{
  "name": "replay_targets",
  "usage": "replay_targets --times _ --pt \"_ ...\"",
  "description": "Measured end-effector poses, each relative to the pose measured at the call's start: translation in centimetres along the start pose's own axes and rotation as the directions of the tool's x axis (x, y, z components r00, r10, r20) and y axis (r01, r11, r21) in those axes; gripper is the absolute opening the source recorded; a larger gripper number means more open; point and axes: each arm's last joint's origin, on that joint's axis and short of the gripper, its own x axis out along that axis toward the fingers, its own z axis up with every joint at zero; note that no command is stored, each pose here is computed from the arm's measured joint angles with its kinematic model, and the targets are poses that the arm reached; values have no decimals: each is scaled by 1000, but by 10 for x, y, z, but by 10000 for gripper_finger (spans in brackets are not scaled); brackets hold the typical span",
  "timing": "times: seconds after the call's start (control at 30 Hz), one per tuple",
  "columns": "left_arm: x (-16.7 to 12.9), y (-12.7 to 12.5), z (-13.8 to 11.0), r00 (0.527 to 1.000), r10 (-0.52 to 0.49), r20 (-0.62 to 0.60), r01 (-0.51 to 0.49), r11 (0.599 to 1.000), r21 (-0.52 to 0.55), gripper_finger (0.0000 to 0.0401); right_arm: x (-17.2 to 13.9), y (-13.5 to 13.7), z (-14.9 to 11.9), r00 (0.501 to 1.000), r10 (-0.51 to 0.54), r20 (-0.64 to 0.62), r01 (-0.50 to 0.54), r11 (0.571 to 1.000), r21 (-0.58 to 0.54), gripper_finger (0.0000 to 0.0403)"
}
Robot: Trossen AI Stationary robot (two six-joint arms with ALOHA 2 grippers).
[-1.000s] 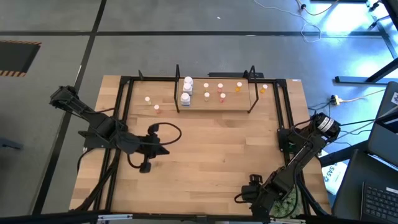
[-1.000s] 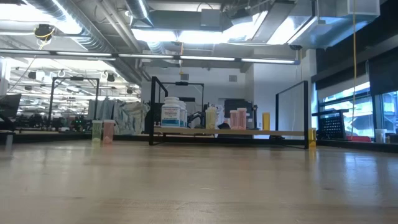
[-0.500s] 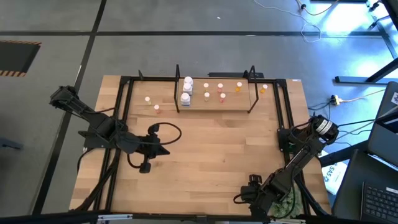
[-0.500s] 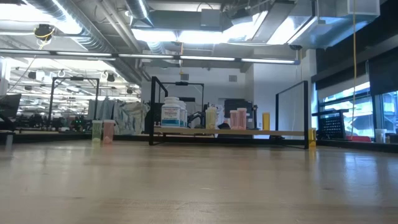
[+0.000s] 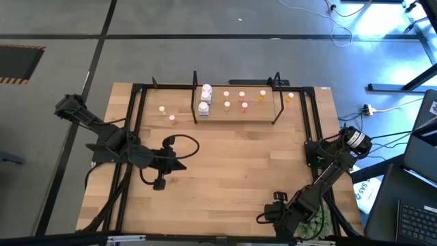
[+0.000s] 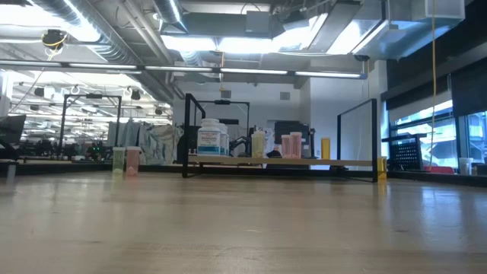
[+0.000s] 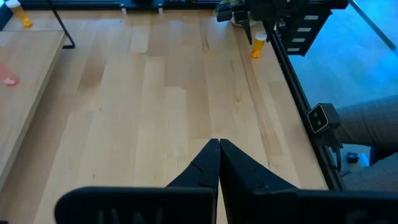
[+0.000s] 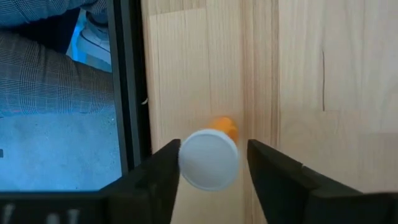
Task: Pick and place medicine bottles onto shelf by color
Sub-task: Put the bottom orange pill bottle on the shelf aligned with the other orange pill bottle
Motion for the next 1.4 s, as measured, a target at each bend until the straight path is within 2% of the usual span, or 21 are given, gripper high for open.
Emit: replay_targets --times 0.3,0.6,0.83,1.17,1.4 --pt "0 0 0 1000 0 0 0 1000 1 0 0 0 0 1000 0 3 0 1000 1 126" --pt "0 0 0 1000 1 -1 -1 1000 1 0 -1 -6 9 1000 -6 13 5 999 32 123" --pt "0 0 0 1000 1 -2 -1 1000 2 0 -14 -21 28 999 -10 41 7 997 72 123" --pt "0 0 -1 1000 3 -9 -3 1000 5 0 -56 -71 62 988 -120 102 102 980 169 122" --pt "0 1 -3 1000 10 -30 -9 1000 14 0 -85 -126 91 966 -210 149 151 930 335 122"
